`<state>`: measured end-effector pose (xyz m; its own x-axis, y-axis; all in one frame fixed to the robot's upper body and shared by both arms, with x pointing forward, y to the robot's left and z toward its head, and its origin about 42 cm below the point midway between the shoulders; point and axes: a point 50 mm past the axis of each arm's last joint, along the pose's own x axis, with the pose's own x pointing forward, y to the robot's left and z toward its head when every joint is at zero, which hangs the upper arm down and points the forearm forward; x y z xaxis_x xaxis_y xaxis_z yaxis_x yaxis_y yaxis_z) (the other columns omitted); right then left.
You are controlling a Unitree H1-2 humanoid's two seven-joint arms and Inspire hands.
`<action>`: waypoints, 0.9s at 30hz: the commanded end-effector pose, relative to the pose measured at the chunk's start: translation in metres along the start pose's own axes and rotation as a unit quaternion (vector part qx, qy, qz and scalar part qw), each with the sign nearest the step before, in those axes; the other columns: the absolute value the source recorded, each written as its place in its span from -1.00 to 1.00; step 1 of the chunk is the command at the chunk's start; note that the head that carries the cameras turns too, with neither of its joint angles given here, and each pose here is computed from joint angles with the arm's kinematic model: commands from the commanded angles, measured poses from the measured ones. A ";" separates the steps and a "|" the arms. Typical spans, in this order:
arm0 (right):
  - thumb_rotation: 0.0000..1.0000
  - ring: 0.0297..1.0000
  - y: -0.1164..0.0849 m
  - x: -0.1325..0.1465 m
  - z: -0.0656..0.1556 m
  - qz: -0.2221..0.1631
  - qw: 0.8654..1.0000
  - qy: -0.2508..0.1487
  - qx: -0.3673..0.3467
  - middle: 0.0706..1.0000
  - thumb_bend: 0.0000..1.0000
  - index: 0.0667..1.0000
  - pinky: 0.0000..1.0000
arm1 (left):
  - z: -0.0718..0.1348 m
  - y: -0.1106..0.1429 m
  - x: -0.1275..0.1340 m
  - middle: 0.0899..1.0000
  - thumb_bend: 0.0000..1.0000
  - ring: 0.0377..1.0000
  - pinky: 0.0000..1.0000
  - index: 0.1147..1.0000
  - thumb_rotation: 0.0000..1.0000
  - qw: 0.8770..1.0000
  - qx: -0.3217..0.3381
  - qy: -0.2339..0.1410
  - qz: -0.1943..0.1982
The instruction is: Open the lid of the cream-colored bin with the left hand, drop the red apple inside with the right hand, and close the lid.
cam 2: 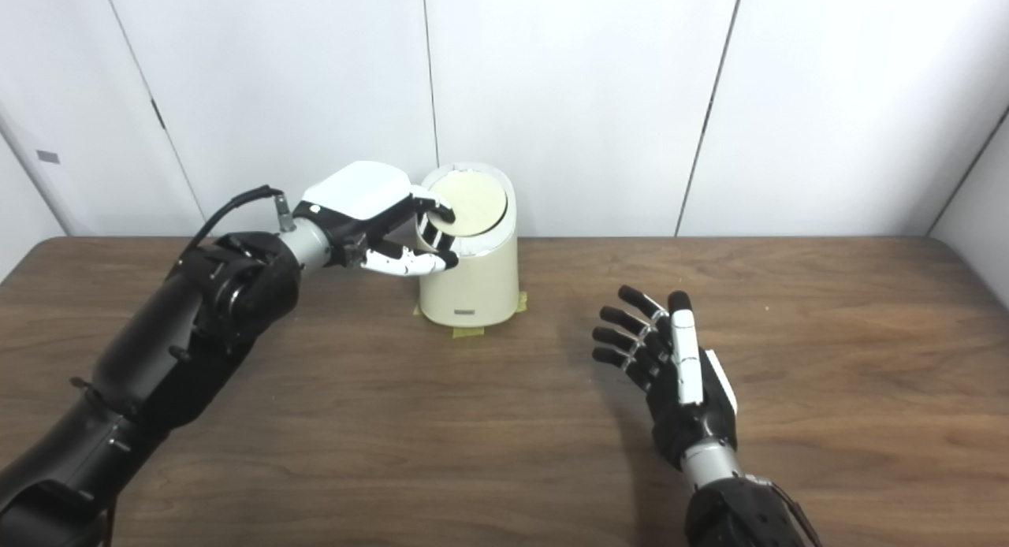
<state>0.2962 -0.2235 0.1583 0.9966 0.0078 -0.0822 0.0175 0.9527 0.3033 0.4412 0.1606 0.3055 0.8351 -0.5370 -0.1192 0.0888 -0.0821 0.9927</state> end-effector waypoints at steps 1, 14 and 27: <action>0.82 0.28 0.007 0.005 0.017 0.021 0.999 -0.036 -0.001 0.33 -0.10 0.47 0.23 | 0.001 0.008 0.002 0.61 0.01 0.69 0.82 0.55 0.39 0.999 0.033 -0.009 0.005; 0.86 0.28 0.009 0.005 0.018 0.033 0.998 -0.039 -0.023 0.29 -0.13 0.47 0.20 | 0.004 -0.020 0.004 0.75 0.08 0.86 0.99 0.60 0.49 0.983 0.172 0.033 -0.055; 0.78 0.24 0.011 0.006 0.020 0.026 0.999 -0.042 -0.016 0.24 -0.14 0.45 0.19 | 0.008 -0.022 0.000 0.80 0.05 0.89 1.00 0.63 0.50 0.977 0.198 0.040 -0.063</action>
<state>0.2968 -0.2220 0.1589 0.9963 0.0289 -0.0808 -0.0062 0.9631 0.2689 0.4316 0.1451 0.2931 0.8586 -0.4951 -0.1331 -0.0999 -0.4163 0.9037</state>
